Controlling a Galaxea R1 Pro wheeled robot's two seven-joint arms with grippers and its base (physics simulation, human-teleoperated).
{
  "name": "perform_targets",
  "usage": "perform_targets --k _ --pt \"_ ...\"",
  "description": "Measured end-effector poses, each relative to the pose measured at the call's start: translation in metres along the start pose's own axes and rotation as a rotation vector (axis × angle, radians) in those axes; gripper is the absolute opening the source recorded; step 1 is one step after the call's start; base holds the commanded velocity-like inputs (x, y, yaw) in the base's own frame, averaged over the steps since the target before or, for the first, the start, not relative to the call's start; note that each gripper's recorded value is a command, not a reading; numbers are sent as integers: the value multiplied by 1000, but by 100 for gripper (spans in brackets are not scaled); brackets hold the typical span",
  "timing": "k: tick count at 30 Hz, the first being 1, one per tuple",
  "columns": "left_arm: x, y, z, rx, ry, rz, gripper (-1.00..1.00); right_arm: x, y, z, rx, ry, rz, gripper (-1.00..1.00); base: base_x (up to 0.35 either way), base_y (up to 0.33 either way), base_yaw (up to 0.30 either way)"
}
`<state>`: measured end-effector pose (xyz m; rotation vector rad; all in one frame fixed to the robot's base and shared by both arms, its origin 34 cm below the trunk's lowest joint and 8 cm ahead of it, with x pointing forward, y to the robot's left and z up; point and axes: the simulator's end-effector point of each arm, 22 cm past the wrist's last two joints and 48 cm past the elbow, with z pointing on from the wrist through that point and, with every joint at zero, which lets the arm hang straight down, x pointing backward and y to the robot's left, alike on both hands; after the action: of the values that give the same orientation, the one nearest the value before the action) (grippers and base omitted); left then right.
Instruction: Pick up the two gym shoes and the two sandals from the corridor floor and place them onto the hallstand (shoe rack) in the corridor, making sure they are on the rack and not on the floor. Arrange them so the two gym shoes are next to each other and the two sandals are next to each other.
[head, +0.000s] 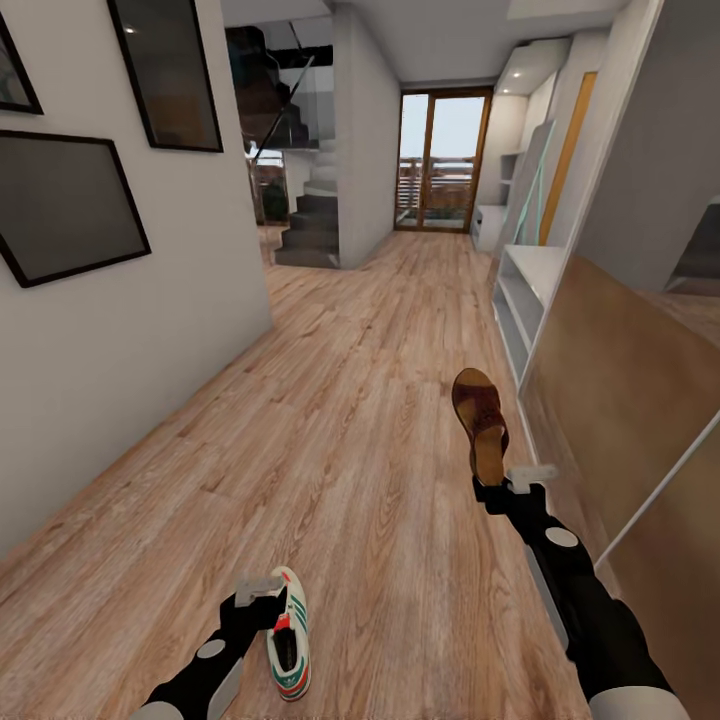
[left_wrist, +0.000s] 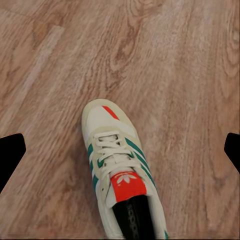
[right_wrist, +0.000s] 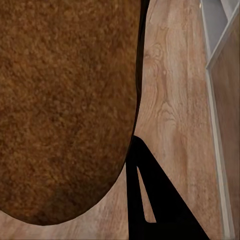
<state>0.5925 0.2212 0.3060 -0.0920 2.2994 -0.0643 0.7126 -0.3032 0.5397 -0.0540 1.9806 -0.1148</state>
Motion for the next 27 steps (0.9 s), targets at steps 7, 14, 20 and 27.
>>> perform_targets --k 7,14,20,27 --pt "22 11 9 -17 19 4 100 19 4 4 -5 5 1 -100 0 0 0" --pt "29 12 10 -21 37 6 100 24 88 1 -201 10 -88 -100 0 0 0" --pt "36 6 9 -16 47 -2 100 30 120 -6 -269 45 -112 -100 0 0 0" --pt "49 0 6 -19 69 -81 100 -21 153 -25 -308 4 -48 -100 0 0 0"
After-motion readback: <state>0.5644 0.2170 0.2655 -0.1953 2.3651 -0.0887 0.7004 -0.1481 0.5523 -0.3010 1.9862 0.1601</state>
